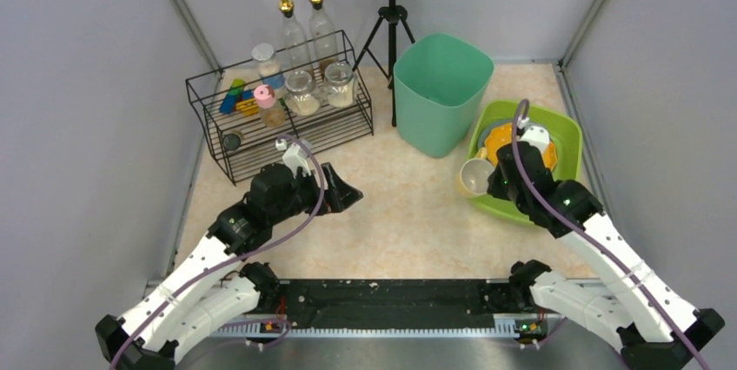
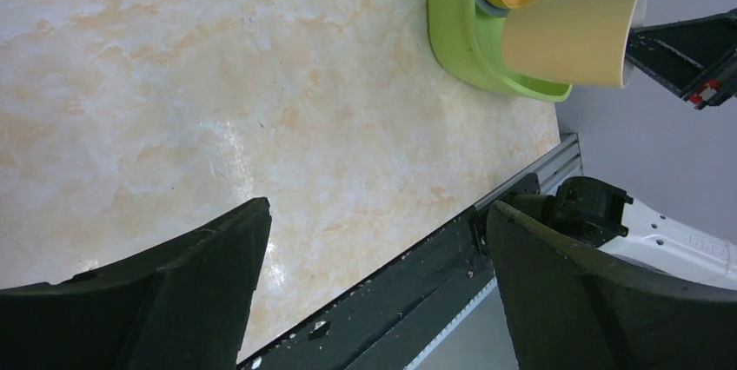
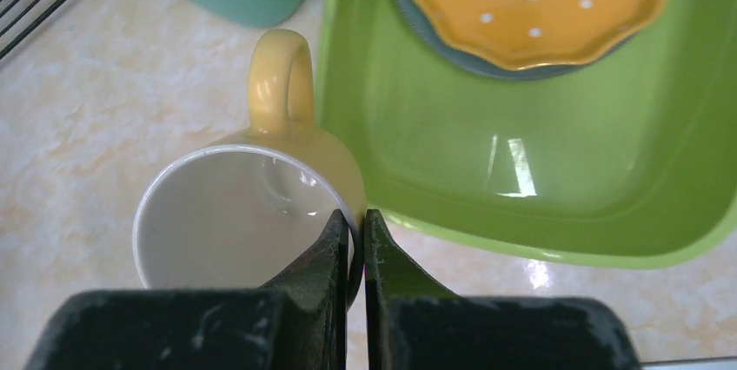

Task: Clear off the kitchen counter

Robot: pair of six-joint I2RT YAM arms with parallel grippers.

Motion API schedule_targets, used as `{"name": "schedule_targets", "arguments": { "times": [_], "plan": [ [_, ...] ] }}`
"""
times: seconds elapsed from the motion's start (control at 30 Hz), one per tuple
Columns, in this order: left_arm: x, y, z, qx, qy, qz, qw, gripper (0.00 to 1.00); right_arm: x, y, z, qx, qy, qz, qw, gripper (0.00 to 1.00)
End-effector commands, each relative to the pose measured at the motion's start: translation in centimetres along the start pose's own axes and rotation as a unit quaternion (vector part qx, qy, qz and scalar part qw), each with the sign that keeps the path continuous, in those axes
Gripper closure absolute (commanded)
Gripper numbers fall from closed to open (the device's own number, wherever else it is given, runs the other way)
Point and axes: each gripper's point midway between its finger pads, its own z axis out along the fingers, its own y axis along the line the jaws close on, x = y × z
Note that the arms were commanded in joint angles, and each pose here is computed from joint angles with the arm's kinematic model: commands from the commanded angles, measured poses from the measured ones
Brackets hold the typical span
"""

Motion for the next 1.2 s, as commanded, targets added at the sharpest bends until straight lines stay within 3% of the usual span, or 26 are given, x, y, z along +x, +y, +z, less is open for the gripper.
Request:
{"name": "schedule_targets", "arguments": {
  "times": [0.0,0.3,1.03,1.17],
  "plan": [
    [-1.0,-1.7,-0.2,0.035,-0.017,0.006,0.999,0.02,-4.1,-2.4,-0.3,0.027,-0.052,0.036,0.998,1.00],
    [-0.7,-1.6,-0.6,0.041,-0.017,0.006,0.999,0.02,-3.5,-6.4,2.3,0.076,-0.037,0.064,0.994,1.00],
    [0.4,-1.0,-0.3,0.048,-0.008,-0.002,0.999,0.02,1.8,-8.4,10.9,0.118,0.046,0.084,0.988,1.00],
    [0.4,-0.9,-0.3,0.045,-0.009,-0.001,0.999,0.02,2.1,-8.9,11.7,0.132,0.050,0.084,0.986,0.91]
  ]
}}
